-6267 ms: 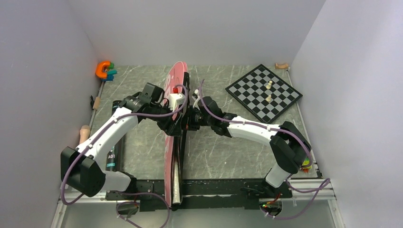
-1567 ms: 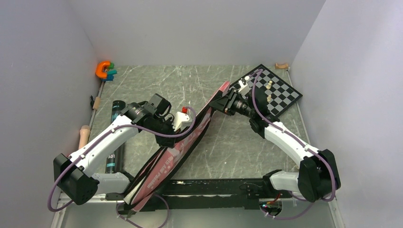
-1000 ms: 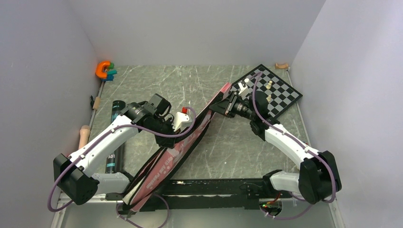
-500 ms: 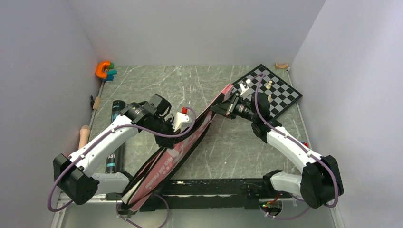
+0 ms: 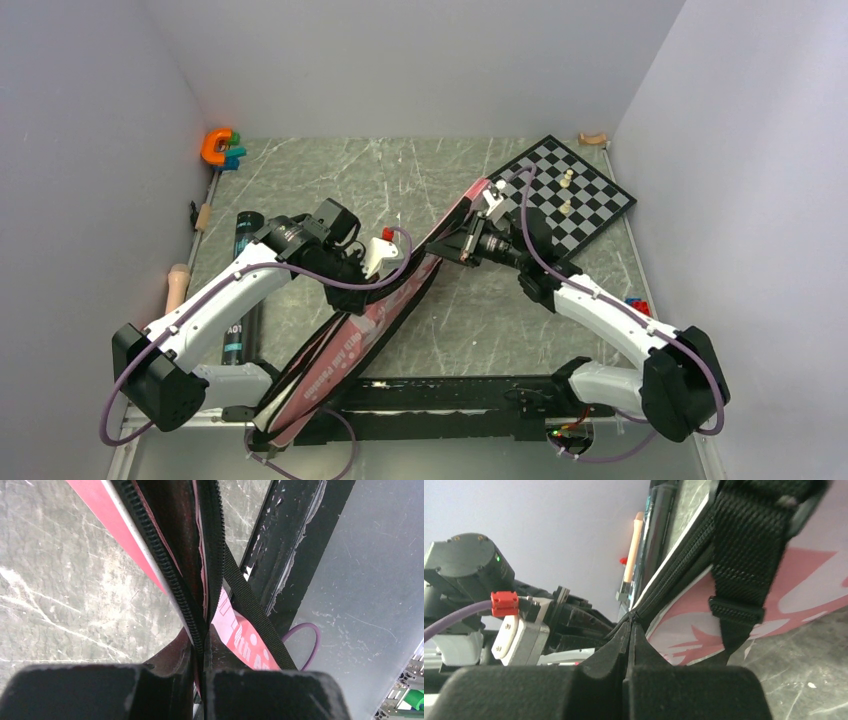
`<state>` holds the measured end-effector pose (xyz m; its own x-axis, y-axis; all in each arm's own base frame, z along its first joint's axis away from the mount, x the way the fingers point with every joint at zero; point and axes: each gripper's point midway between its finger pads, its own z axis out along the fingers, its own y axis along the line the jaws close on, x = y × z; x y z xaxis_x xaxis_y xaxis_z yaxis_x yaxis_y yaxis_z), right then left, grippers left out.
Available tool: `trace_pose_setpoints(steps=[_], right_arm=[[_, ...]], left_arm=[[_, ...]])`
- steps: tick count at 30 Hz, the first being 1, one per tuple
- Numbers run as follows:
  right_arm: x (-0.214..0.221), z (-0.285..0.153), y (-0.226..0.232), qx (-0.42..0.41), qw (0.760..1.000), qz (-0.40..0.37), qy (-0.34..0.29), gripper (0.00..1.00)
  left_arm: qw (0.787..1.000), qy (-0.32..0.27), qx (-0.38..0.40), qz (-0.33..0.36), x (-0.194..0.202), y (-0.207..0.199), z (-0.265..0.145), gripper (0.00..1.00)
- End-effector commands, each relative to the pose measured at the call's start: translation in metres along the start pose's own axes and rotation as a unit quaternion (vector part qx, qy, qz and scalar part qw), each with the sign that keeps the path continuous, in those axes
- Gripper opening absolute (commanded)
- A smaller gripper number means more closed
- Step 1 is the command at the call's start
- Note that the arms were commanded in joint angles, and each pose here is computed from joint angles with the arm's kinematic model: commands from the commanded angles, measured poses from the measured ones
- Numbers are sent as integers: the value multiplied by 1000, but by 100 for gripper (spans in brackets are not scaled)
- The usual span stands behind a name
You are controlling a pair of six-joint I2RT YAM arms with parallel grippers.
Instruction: Pack up the badminton gear
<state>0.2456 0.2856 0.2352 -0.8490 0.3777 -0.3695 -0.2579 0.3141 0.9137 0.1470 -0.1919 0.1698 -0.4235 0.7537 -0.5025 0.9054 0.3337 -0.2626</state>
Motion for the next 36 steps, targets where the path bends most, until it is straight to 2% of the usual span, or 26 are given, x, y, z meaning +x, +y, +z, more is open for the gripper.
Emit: trace_pose_setpoints(steps=[1, 9, 19, 22, 25, 29, 32, 36], right_arm=[[29, 2, 39, -60, 997, -15, 49, 0], [68, 26, 60, -88, 990, 4, 112, 0], [90, 51, 71, -100, 982, 61, 147, 11], [89, 49, 67, -79, 985, 58, 145, 20], [72, 40, 64, -45, 991, 34, 122, 32], [35, 12, 42, 48, 997, 6, 62, 47], [10, -1, 28, 121, 992, -32, 15, 48], [1, -2, 21, 152, 987, -54, 5, 53]], left_arm=[[998, -48, -34, 21, -30, 12, -9, 0], [991, -52, -121, -13, -44, 52, -4, 0], [977, -84, -196, -29, -75, 83, -16, 0], [976, -89, -199, -31, -78, 85, -17, 0], [974, -92, -204, -31, -78, 86, -20, 0], [970, -109, -212, -52, -75, 92, -28, 0], [966, -129, -212, -75, -77, 98, -36, 0], [966, -137, -193, -107, -79, 101, -39, 0]])
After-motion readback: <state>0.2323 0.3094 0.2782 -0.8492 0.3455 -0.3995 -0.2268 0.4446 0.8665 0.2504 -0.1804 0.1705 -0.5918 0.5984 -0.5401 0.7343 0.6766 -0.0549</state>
